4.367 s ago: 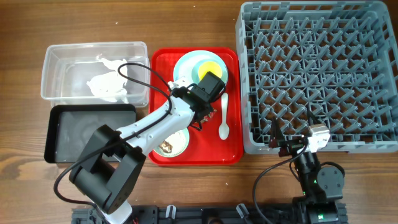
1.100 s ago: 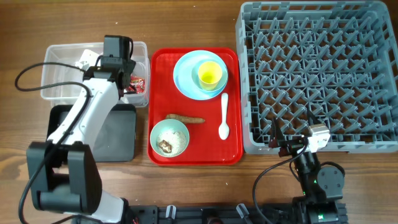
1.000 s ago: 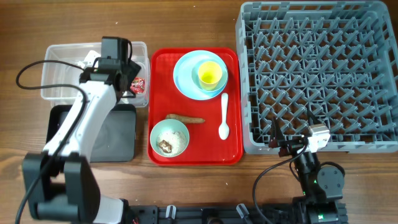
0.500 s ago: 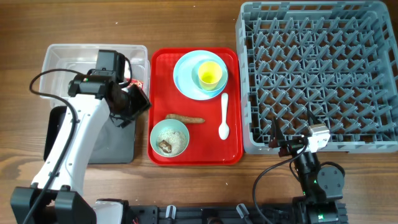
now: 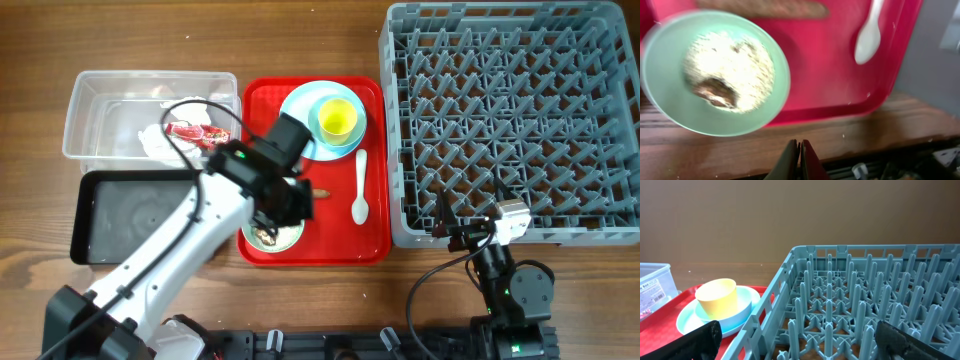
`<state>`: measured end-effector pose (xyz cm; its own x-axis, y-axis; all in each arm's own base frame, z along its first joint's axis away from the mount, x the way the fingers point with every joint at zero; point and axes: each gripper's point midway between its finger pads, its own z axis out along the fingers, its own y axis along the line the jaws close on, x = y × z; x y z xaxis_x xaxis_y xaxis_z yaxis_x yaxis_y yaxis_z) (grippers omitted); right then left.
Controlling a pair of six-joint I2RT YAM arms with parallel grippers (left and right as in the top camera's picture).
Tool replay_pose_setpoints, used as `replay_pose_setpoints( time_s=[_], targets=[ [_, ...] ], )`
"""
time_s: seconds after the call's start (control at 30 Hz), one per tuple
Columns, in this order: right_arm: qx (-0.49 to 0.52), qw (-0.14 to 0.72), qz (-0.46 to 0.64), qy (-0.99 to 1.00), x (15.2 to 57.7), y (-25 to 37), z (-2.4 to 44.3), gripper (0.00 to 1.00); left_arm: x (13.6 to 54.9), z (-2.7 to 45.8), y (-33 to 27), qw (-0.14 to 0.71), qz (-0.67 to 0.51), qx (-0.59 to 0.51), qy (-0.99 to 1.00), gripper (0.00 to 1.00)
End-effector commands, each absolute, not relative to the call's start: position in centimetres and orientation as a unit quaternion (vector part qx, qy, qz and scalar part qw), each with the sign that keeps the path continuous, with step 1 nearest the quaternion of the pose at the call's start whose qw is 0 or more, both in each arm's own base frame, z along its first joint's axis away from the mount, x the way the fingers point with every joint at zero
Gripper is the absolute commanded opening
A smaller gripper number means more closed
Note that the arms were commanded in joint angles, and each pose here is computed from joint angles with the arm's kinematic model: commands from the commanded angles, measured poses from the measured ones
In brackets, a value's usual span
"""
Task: Sort waste into correct bins and load items into the dishwasher rack
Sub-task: 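Reach the left gripper to the teal rice bowl rim and grasp it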
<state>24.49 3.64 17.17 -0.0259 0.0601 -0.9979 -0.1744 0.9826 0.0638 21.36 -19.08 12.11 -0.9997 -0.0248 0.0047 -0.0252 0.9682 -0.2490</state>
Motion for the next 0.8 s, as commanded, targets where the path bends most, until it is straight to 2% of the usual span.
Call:
replay_pose_setpoints(
  time_s=[0.0, 0.03, 0.17, 0.2, 0.4, 0.5, 0.53, 0.77],
  targets=[
    [-0.038, 0.702, 0.077, 0.707, 24.5, 3.4, 17.4, 1.00, 19.9, 12.2, -20.4, -0.015, 0.103, 0.000, -0.995, 0.06],
    [-0.038, 0.701, 0.077, 0.708, 24.5, 3.4, 17.4, 1.00, 19.7, 12.1, -20.6, -0.021, 0.095, -0.001, -0.995, 0.09],
    [-0.038, 0.701, 0.077, 0.708, 24.5, 3.4, 17.4, 1.00, 20.3, 12.0, -19.9, -0.086, 0.030, 0.039, -0.995, 0.31],
    [-0.038, 0.701, 0.077, 0.708, 24.5, 3.4, 17.4, 1.00, 20.3, 12.1, -20.0, -0.093, 0.026, 0.047, -0.994, 0.33],
    [-0.038, 0.701, 0.077, 0.708, 24.5, 3.4, 17.4, 1.00, 21.1, 11.5, -20.2, -0.131, 0.009, 0.068, -0.989, 0.28],
    [-0.038, 0.701, 0.077, 0.708, 24.5, 3.4, 17.4, 1.00, 21.4, 10.2, -20.3, -0.136, 0.006, 0.068, -0.988, 0.35],
    [-0.038, 0.701, 0.077, 0.708, 24.5, 3.4, 17.4, 1.00, 21.5, 9.4, -20.3, -0.136, -0.001, 0.068, -0.988, 0.42],
    [-0.038, 0.701, 0.077, 0.708, 24.5, 3.4, 17.4, 1.00, 22.4, 6.5, -19.6, -0.156, -0.030, 0.069, -0.985, 0.46]
  ],
)
